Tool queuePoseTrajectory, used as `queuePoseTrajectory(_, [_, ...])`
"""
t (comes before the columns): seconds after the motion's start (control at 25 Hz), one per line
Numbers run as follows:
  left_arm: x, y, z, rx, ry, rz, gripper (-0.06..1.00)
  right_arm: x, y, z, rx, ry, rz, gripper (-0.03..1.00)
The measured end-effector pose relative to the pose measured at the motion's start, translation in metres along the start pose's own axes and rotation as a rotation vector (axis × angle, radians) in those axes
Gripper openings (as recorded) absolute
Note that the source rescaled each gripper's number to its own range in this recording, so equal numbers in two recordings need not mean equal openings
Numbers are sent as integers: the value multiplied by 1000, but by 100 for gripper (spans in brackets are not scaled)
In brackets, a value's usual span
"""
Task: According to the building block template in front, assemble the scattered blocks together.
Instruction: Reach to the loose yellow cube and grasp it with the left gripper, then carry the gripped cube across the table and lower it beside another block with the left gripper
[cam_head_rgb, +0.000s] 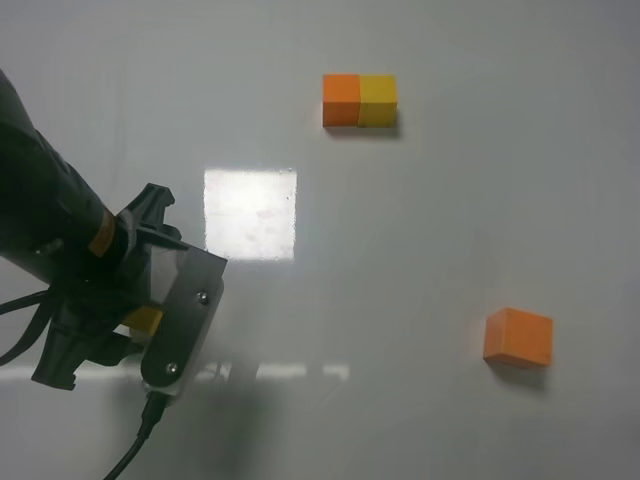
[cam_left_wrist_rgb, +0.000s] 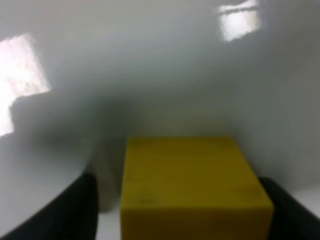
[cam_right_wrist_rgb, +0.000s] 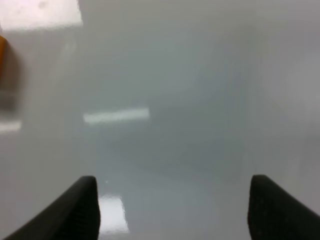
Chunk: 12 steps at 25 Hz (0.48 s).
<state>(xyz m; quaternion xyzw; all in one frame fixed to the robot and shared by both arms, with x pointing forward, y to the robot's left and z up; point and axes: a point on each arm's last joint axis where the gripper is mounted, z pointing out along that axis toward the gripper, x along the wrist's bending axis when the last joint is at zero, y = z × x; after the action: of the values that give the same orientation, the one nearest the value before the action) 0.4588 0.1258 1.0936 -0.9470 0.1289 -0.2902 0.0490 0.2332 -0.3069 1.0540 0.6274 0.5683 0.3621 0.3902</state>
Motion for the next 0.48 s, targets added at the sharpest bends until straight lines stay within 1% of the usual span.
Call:
queuePoseTrajectory(0.04, [0,0,0,-1,0,-1,28,0,0,0,0,0,0,58])
queuePoseTrajectory(0.08, [0,0,0,-2,-3,0,0,0,0,0,0,0,0,58])
queuePoseTrajectory(0.12, [0,0,0,-1,-6,-1,4,0,0,0,0,0,0,58])
queuePoseTrajectory(0.4, [-2,2,-5,13,-26,20,4,0,0,0,0,0,0,58])
queuePoseTrajectory(0.48, [3,8,-18,-11,2,-14,4,0,0,0,0,0,0,58])
